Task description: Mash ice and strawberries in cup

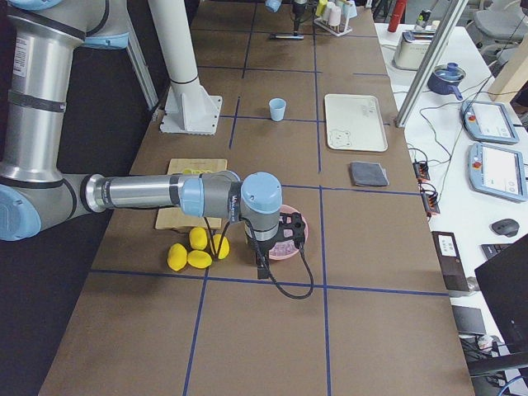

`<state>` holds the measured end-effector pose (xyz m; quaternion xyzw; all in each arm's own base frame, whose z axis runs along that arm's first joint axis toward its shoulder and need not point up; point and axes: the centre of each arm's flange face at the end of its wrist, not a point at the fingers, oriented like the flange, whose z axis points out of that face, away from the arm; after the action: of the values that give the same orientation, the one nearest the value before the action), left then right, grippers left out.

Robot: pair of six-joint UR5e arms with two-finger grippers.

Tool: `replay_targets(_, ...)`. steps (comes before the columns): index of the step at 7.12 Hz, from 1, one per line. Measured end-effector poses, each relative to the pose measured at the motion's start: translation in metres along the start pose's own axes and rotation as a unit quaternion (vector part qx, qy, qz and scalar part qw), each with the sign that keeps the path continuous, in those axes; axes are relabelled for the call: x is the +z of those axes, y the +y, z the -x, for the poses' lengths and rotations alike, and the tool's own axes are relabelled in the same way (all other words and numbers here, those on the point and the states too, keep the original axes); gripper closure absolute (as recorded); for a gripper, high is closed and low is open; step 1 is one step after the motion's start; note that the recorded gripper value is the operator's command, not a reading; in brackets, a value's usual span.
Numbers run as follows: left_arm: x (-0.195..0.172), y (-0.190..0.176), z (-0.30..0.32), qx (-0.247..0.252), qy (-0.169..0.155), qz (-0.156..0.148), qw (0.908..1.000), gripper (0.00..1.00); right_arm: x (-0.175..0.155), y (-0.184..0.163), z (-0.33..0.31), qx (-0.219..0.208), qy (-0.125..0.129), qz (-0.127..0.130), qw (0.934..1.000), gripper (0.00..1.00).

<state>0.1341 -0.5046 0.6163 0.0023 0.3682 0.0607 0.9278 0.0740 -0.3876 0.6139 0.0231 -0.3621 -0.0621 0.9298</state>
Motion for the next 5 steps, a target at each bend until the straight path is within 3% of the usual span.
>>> replay_targets(3, -0.100, -0.007, 0.074, 0.037, -0.024, 0.012, 0.9990, 0.00, 0.000, 0.001, 0.000, 0.000, 0.000, 0.000, 1.0000, 0.00)
replay_targets(5, -0.135, 0.018, 0.133, -0.014, 0.024, -0.016, 0.9995, 0.00, 0.000, 0.001, 0.000, 0.001, 0.000, 0.000, 1.0000, 0.00)
